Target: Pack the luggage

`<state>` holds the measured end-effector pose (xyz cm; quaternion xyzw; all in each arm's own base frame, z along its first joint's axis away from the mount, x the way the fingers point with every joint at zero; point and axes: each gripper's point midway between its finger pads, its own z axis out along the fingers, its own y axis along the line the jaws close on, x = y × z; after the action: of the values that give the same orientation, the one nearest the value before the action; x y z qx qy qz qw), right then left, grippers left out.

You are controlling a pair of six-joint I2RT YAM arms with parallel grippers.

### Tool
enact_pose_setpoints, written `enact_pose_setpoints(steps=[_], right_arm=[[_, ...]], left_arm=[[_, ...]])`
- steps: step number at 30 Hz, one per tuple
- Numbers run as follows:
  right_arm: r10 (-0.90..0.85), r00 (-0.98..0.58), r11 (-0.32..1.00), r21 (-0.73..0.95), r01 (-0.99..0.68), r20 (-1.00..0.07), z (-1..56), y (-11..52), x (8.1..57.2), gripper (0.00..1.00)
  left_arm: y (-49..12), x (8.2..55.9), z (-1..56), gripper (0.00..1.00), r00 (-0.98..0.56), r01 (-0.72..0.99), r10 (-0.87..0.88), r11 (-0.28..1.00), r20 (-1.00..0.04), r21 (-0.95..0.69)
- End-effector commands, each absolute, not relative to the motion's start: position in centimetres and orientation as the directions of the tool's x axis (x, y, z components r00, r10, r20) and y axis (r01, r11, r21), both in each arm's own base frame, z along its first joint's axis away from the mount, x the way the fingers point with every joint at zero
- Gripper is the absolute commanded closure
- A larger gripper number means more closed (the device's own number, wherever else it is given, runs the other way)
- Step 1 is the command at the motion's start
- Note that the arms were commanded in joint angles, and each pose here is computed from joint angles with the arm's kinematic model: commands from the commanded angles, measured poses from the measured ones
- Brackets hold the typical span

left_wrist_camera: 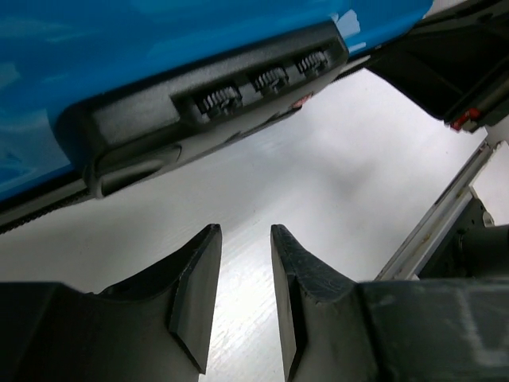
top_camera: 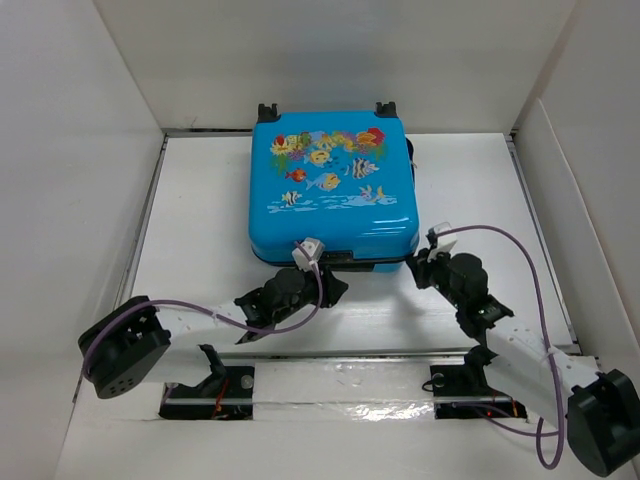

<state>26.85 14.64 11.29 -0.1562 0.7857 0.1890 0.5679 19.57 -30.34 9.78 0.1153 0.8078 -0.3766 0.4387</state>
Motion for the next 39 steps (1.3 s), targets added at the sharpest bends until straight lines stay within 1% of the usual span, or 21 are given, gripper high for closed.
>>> enact_pose_setpoints(steps=[1,4,5,8,12,16,17,20,23,25,27,28,29,32,33,35,36,37,39], right_arm=[[0.073,-0.088,0.856,0.108,-0.506,-0.993,17.7,16.4,28.1,0.91],[0.075,-0.087,0.85,0.11,-0.516,-0.993,17.6,17.1,27.6,0.99],[0.073,-0.091,0.85,0.109,-0.515,-0.993,17.4,17.3,27.5,1.0],[0.078,-0.115,0.852,0.126,-0.509,-0.99,16.9,17.8,26.3,1.0],[0.053,-0.214,0.84,0.16,-0.519,-0.975,14.7,18.8,23.8,1.0],[0.061,-0.319,0.793,0.24,-0.56,-0.946,13.2,20.9,20.8,1.0],[0.043,-0.34,0.767,0.25,-0.591,-0.939,12.8,22.0,19.5,1.0],[0.031,-0.383,0.74,0.279,-0.613,-0.923,12.3,23.9,17.8,1.0],[0.012,-0.393,0.734,0.275,-0.621,-0.919,12.6,25.7,18.1,1.0],[0.003,-0.398,0.705,0.284,-0.649,-0.917,13.4,28.4,18.1,1.0],[0.024,-0.396,0.726,0.288,-0.624,-0.918,14.2,29.9,18.5,1.0],[0.003,-0.401,0.727,0.277,-0.628,-0.916,13.7,31.0,18.0,1.0],[0.036,-0.38,0.754,0.274,-0.597,-0.924,14.8,31.3,18.8,1.0],[0.101,-0.358,0.759,0.305,-0.576,-0.928,15.7,31.9,19.6,1.0],[0.132,-0.337,0.75,0.316,-0.582,-0.932,16.5,32.2,19.8,1.0],[0.096,-0.332,0.762,0.284,-0.582,-0.938,15.9,32.4,20.4,1.0],[0.071,-0.341,0.776,0.267,-0.571,-0.937,15.7,32.3,20.8,1.0],[0.055,-0.345,0.777,0.257,-0.574,-0.937,15.3,32.2,20.7,1.0],[0.079,-0.342,0.768,0.276,-0.578,-0.936,15.5,31.7,21.0,1.0]], left_arm=[[-31.9,21.3,13.7,0.72,-0.521,0.532,-0.249,0.654,-0.816,-0.539],[-32.3,22.1,14.6,0.72,-0.498,0.519,-0.294,0.652,-0.816,-0.552],[-32.4,22.4,14.8,0.72,-0.493,0.518,-0.301,0.653,-0.816,-0.553],[-32.5,23.5,15.1,0.73,-0.464,0.492,-0.327,0.677,-0.823,-0.547],[-32.3,25.4,15.1,0.73,-0.416,0.433,-0.363,0.727,-0.834,-0.532],[-33.0,26.6,15.9,0.74,-0.39,0.42,-0.386,0.733,-0.836,-0.535],[-33.2,26.7,16.1,0.74,-0.386,0.423,-0.386,0.733,-0.838,-0.533],[-34.2,27.0,17.1,0.74,-0.383,0.444,-0.395,0.715,-0.835,-0.541],[-35.4,27.0,17.8,0.74,-0.393,0.47,-0.393,0.691,-0.831,-0.55],[-36.2,27.0,18.0,0.76,-0.402,0.488,-0.385,0.678,-0.831,-0.55],[-36.6,26.9,18.0,0.77,-0.413,0.496,-0.382,0.668,-0.827,-0.556],[-36.8,26.9,17.8,0.77,-0.421,0.496,-0.38,0.664,-0.824,-0.56],[-36.8,26.9,17.8,0.77,-0.423,0.495,-0.382,0.662,-0.822,-0.562],[-36.1,27.2,17.5,0.77,-0.428,0.484,-0.385,0.666,-0.818,-0.567],[-36.1,26.9,17.2,0.76,-0.438,0.487,-0.376,0.665,-0.817,-0.567],[-35.2,26.6,17.1,0.69,-0.448,0.487,-0.368,0.665,-0.815,-0.567],[-34.7,26.2,16.5,0.63,-0.458,0.481,-0.349,0.676,-0.818,-0.558],[-33.3,25.8,16.9,0.52,-0.452,0.472,-0.356,0.683,-0.818,-0.558],[-31.0,25.1,16.1,0.42,-0.466,0.439,-0.322,0.724,-0.824,-0.532]])
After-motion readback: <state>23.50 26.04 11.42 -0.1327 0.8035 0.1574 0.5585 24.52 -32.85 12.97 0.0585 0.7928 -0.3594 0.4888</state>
